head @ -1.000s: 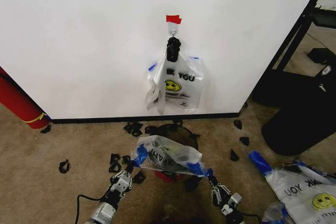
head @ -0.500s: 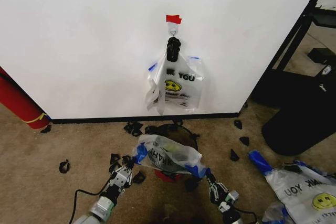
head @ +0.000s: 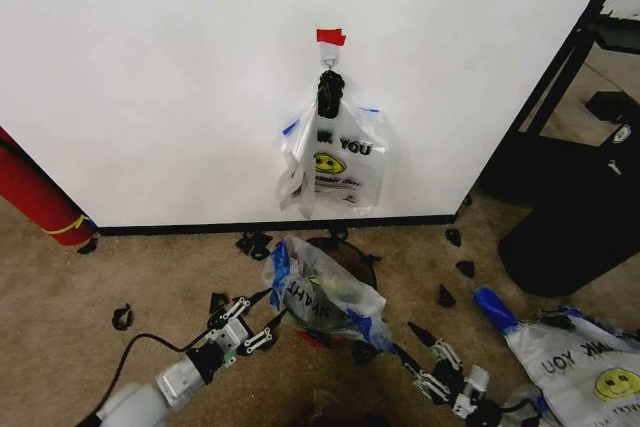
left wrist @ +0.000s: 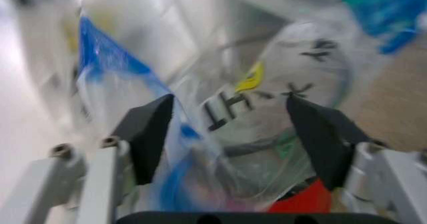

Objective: Pick up the garbage bag from the wall and place it over the trash bin.

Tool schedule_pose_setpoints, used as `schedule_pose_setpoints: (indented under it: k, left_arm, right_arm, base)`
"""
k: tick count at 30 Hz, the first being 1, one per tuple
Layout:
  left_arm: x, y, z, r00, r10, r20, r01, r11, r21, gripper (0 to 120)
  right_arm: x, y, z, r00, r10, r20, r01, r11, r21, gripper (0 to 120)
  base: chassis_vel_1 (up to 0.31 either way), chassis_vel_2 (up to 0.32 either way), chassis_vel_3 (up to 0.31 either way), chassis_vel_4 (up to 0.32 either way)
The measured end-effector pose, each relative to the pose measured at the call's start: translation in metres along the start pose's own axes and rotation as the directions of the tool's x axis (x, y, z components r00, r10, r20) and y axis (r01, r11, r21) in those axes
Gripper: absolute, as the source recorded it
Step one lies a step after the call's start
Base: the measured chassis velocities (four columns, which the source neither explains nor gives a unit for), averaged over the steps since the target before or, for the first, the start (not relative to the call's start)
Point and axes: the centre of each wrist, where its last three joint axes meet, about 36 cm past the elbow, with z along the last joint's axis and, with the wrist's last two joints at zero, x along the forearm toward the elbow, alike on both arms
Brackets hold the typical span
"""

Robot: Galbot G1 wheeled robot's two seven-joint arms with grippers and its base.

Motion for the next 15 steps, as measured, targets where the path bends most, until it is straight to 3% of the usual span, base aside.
schedule_pose_setpoints:
  k: [5, 10, 13, 15]
  left_arm:
    - [0.002, 0.026, -0.001, 0.995, 0.095, -0.011, -0.095, 0.993, -0.075, 90]
    - [0.0, 0.038, 0.002, 0.998, 0.058, -0.017, -0.059, 0.995, -0.082, 99]
    - [-0.002, 0.056, -0.016, 0.999, 0.022, 0.047, -0.019, 0.997, -0.074, 100]
    - [-0.003, 0.072, -0.038, 0.992, 0.052, 0.117, -0.044, 0.997, -0.067, 100]
  right_arm:
    - [-0.01, -0.014, -0.022, 0.997, -0.073, 0.021, 0.073, 0.997, 0.039, 90]
    - [-0.022, -0.021, -0.03, 0.995, -0.08, 0.051, 0.077, 0.995, 0.068, 99]
    - [-0.035, -0.021, -0.036, 0.993, -0.034, 0.113, 0.023, 0.995, 0.102, 100]
    - [-0.053, -0.016, -0.042, 0.98, 0.052, 0.194, -0.076, 0.99, 0.121, 100]
  base:
    - [0.0, 0.0, 0.0, 0.0]
    - [0.0, 0.0, 0.0, 0.0]
    - [0.0, 0.0, 0.0, 0.0]
    - [0.0, 0.0, 0.0, 0.0]
